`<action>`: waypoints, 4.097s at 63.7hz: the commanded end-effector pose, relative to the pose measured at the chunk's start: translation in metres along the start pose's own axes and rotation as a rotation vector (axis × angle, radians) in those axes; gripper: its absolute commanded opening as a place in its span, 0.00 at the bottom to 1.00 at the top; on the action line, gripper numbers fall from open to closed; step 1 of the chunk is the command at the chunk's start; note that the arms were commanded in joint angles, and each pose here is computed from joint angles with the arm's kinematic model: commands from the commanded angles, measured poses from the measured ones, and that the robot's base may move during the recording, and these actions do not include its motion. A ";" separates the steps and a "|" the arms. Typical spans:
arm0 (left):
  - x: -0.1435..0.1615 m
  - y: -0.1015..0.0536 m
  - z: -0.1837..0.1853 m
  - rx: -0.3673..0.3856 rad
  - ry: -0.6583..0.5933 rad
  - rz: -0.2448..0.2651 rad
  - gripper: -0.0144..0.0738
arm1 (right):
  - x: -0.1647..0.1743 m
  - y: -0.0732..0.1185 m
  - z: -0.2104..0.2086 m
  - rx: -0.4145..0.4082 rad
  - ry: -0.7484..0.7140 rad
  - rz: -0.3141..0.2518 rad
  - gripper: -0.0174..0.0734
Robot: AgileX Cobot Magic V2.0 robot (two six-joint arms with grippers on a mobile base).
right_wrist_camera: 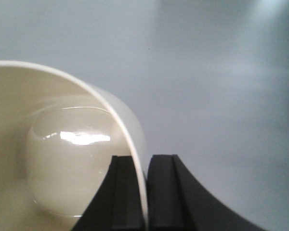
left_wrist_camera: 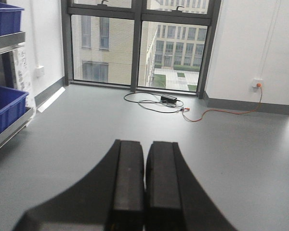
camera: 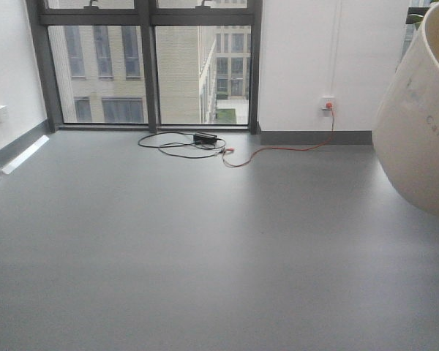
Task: Move white bin to right shelf second layer
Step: 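Hold the bin and turn toward the shelf rack of blue crates, then carry the bin with the right gripper over the second shelf layer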
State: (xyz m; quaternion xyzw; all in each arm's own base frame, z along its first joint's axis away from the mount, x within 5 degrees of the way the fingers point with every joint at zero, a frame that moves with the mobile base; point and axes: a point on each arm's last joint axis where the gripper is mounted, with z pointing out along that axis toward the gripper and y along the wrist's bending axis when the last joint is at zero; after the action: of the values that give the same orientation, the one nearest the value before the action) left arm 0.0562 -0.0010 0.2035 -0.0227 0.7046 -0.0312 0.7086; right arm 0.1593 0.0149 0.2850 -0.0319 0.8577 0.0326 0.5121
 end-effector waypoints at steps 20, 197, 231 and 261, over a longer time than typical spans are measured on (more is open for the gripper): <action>0.001 0.001 0.000 0.004 -0.068 -0.006 0.26 | -0.021 0.000 -0.004 0.004 -0.124 0.001 0.25; 0.001 0.001 0.000 0.004 -0.068 -0.006 0.26 | -0.020 0.000 -0.003 0.004 -0.123 0.001 0.25; 0.001 0.001 0.000 0.004 -0.068 -0.006 0.26 | -0.020 0.000 -0.003 0.004 -0.123 0.001 0.25; 0.001 0.001 0.000 0.004 -0.068 -0.006 0.26 | -0.020 0.000 -0.003 0.004 -0.123 0.001 0.25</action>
State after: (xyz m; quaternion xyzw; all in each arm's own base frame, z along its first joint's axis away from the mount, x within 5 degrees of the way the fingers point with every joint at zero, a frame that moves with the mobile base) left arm 0.0562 -0.0010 0.2035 -0.0227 0.7046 -0.0312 0.7086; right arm 0.1611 0.0150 0.2833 -0.0313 0.8606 0.0328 0.5073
